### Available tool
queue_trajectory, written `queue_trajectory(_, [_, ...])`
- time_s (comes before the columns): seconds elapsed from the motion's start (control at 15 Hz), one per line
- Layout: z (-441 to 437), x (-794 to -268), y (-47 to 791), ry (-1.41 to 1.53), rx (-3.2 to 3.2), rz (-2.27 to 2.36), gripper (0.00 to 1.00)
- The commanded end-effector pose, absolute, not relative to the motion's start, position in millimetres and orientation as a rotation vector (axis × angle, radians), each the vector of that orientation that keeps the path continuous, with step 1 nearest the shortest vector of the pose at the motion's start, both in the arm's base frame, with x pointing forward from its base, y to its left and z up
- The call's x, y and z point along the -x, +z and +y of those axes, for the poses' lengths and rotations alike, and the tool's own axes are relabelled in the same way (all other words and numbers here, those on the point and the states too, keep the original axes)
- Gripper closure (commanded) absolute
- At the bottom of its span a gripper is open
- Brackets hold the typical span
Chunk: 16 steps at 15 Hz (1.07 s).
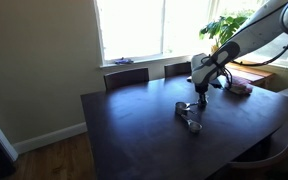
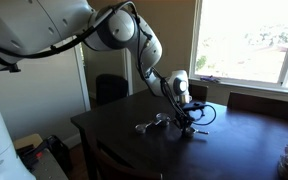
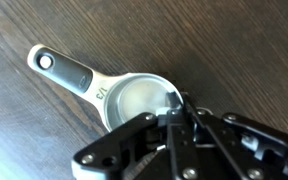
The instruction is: Stack the pots in order of size
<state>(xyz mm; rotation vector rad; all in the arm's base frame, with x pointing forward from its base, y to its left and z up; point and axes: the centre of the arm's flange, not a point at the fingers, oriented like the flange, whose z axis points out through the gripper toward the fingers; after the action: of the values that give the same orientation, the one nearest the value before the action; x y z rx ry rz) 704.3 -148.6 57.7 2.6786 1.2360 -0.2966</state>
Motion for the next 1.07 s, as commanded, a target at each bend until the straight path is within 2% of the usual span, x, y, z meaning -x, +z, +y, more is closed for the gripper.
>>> queue_trajectory(0.0, [-140,-673,81,-0.358,-2.722,1.216,0.92])
queue_trajectory(0.53, [-122,-652,123,-0.281,-2.689,1.25,0.91])
queue_trajectory(0.67, [-117,-651,129,-0.221,-2.663,1.24,0.93])
queue_trajectory(0.73, [-115,-653,129,-0.205,-2.666,1.232,0.89])
queue_trajectory(0.8, [-113,-656,130,-0.177,-2.675,1.197,0.67])
queue_trajectory(0.87, [-112,-658,128,-0.17,-2.692,1.181,0.66])
queue_trajectory(1.0, [-111,-661,125,-0.139,-2.712,1.109,0.54])
